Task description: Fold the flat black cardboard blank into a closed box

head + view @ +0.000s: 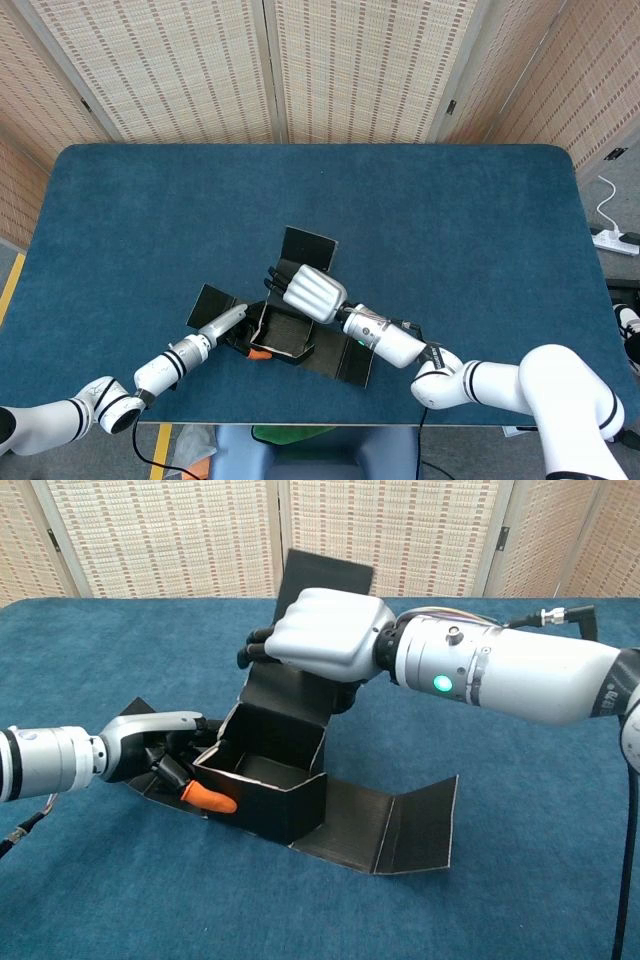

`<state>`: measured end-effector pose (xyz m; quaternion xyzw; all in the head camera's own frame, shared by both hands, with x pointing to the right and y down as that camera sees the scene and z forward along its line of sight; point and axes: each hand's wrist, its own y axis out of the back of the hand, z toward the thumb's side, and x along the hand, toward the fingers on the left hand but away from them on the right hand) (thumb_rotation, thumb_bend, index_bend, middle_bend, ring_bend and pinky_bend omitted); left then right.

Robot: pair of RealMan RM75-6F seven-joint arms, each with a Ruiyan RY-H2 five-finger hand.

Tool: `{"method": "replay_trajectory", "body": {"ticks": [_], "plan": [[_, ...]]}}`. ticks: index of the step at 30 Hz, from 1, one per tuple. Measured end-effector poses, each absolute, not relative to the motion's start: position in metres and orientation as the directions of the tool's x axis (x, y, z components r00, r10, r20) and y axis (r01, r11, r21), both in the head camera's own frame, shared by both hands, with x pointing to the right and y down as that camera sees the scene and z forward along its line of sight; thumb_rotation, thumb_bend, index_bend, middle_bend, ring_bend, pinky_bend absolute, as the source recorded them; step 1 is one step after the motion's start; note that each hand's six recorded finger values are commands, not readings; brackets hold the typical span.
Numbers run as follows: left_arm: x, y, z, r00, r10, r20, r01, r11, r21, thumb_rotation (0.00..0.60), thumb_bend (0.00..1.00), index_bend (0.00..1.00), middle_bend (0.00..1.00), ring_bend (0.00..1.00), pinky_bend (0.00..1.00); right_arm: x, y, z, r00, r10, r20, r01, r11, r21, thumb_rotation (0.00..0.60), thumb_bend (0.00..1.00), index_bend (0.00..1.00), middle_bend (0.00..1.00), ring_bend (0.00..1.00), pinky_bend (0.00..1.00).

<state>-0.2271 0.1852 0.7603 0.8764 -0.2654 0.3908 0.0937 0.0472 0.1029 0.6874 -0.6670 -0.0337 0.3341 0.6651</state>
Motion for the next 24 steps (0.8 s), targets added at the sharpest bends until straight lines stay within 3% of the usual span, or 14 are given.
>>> {"method": "replay_trajectory", "body": {"ticks": [4, 13, 24], "plan": [[-0.23, 0.184, 0.76, 0.543, -0.407, 0.734, -0.557, -0.829, -0.048, 0.6, 0.21, 0.44, 0.43, 0.66, 0.86, 0.056, 0.103, 0.689, 0.747, 0.515, -0.42, -0.394, -0.165, -0.904, 0.6, 0.2, 0.0, 0.0, 0.68, 1.0], [-0.247, 0.179, 0.755, 0.515, -0.428, 0.743, -0.577, -0.814, -0.068, 0.6, 0.21, 0.42, 0.42, 0.66, 0.86, 0.077, 0.103, 0.671, 0.728, 0.551, -0.408, -0.331, -0.239, -0.913, 0.6, 0.2, 0.0, 0.0, 0.68, 1.0], [-0.27, 0.168, 0.733, 0.503, -0.456, 0.734, -0.74, -0.667, 0.092, 0.6, 0.21, 0.42, 0.42, 0.66, 0.86, 0.152, 0.09, 0.591, 0.669, 0.719, -0.187, 0.053, -0.298, -0.953, 0.6, 0.2, 0.0, 0.0, 0.68, 1.0]]}}
